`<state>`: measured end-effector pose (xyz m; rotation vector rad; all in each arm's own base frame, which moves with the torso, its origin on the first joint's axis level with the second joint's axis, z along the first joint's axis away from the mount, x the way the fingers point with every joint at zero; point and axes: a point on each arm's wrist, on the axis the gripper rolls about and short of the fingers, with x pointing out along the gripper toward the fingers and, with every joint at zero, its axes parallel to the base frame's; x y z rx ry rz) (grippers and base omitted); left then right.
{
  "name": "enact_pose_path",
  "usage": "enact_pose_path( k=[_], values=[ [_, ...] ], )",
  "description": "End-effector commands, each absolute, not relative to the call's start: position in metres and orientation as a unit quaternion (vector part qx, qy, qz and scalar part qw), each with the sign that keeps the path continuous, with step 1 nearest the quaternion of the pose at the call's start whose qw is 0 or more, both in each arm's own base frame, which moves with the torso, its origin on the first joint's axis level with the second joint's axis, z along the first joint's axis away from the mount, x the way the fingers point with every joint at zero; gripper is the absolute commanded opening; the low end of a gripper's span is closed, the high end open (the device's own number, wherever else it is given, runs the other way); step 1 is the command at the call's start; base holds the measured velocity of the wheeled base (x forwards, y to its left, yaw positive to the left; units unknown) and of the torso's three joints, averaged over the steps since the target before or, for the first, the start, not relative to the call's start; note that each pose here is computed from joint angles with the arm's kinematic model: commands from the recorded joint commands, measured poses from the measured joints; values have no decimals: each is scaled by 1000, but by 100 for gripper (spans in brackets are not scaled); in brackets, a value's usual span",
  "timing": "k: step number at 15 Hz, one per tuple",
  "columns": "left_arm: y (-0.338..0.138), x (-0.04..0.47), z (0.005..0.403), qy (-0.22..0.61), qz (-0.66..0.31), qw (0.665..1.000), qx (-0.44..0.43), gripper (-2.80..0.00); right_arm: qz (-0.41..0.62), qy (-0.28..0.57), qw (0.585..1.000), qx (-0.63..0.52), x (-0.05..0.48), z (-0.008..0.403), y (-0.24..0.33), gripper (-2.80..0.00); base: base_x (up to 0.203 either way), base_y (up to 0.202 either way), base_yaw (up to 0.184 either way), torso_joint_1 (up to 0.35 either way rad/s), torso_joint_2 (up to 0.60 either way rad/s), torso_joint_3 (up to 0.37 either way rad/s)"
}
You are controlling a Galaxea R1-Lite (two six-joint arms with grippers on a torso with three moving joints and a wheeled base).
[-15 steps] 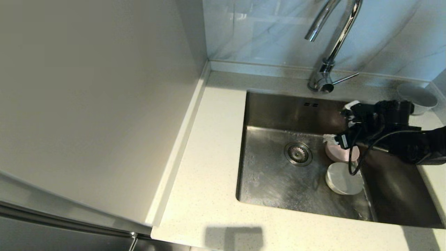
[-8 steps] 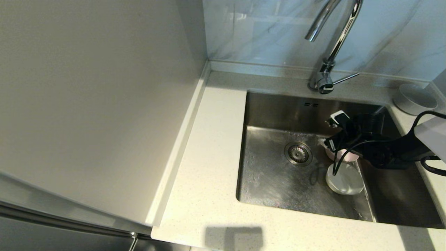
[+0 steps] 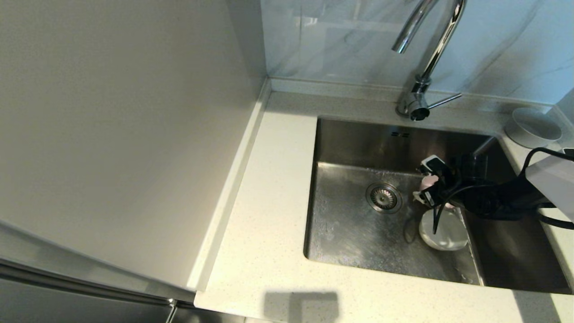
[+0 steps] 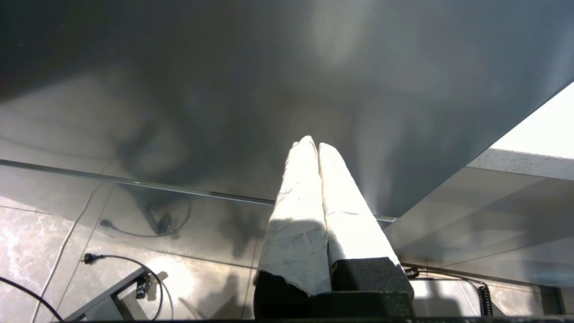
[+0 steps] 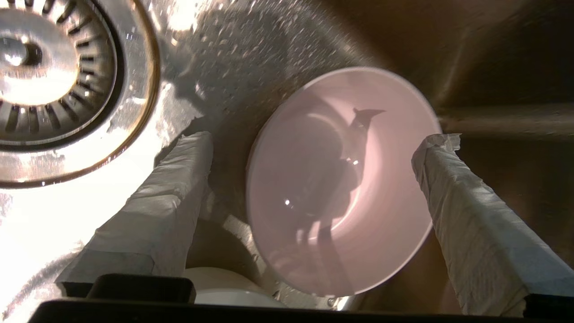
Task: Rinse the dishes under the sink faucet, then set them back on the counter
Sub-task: Put a bowl back to the table from the sink
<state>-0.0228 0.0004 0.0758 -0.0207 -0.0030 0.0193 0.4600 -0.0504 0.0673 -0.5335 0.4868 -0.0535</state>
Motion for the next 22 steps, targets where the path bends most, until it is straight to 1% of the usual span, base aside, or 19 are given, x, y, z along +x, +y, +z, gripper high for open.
enact_pose_path(
  k=[1,8,9,15,17,19,22],
  values=[
    [0,-23,76,-3,10,1000,-11,-280,-25,240,934,-263,462,63,-50,0,0,0,0,0,0,0],
    [0,-23,76,-3,10,1000,-11,-280,-24,243,930,-274,479,61,-54,0,0,0,0,0,0,0],
    [0,-23,76,-3,10,1000,-11,-280,-25,242,931,-274,480,61,-54,-280,0,0,0,0,0,0],
    [0,-23,76,-3,10,1000,-11,-280,-28,249,927,-280,479,57,-62,-280,0,0,0,0,0,0],
    [0,-23,76,-3,10,1000,-11,-280,-35,246,928,-279,478,62,-67,-280,0,0,0,0,0,0],
    [0,-23,76,-3,10,1000,-11,-280,-50,237,930,-275,474,73,-78,-280,0,0,0,0,0,0],
    [0,-23,76,-3,10,1000,-11,-280,-70,203,938,-271,463,109,-91,-280,0,0,0,0,0,0]
  ],
)
